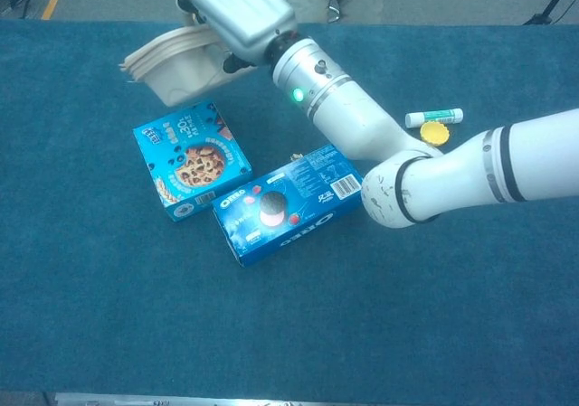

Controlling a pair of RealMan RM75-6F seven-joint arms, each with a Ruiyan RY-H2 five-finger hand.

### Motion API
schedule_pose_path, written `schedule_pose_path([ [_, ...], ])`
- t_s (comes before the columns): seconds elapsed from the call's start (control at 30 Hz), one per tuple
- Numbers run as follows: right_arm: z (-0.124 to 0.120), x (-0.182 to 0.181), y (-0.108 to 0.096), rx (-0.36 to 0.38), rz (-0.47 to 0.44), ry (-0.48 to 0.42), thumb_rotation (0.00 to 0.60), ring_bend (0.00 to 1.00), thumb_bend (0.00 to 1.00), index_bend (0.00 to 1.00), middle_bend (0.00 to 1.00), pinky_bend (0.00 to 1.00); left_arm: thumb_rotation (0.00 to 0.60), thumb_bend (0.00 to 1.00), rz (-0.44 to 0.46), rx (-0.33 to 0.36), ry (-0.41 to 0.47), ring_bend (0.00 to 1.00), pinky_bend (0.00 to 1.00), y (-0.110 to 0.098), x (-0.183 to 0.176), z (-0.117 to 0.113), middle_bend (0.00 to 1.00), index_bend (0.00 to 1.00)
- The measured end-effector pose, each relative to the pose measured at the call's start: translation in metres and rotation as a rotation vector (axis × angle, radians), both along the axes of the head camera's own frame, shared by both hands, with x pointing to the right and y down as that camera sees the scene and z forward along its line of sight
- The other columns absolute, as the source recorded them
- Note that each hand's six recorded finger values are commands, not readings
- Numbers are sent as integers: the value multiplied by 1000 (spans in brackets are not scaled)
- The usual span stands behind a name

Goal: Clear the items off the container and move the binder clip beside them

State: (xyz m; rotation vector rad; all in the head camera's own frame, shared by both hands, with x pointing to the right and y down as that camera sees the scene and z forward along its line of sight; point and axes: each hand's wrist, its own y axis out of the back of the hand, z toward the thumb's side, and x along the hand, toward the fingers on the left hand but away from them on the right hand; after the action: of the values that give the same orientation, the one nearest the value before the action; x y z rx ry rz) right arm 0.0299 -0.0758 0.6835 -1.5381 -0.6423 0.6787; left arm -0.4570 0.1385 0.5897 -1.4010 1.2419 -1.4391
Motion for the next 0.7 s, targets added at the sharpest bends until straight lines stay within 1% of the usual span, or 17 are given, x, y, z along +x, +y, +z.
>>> schedule_pose_path([
  [0.13,-4,-17,11,-5,-31,-23,600,629,474,690,635,533,600,392,-4,1,0,64,47,1,-1,-1,127,184],
  [0.23,-3,-27,21,-4,-58,-23,600,628,474,690,635,533,600,392,-7,3,-1,64,47,2,-2,-1,127,185],
  [0.53,9,-43,49,37,-156,26,600,621,473,690,634,533,600,392,-18,7,0,64,47,6,-4,-4,127,184],
  [0.63,9,-42,51,38,-158,27,600,593,471,690,622,535,600,392,-20,6,0,64,47,7,-5,-4,127,185],
  [0.7,9,-40,51,38,-162,35,600,556,470,671,592,536,600,392,-21,7,0,64,47,7,-5,-4,127,184],
])
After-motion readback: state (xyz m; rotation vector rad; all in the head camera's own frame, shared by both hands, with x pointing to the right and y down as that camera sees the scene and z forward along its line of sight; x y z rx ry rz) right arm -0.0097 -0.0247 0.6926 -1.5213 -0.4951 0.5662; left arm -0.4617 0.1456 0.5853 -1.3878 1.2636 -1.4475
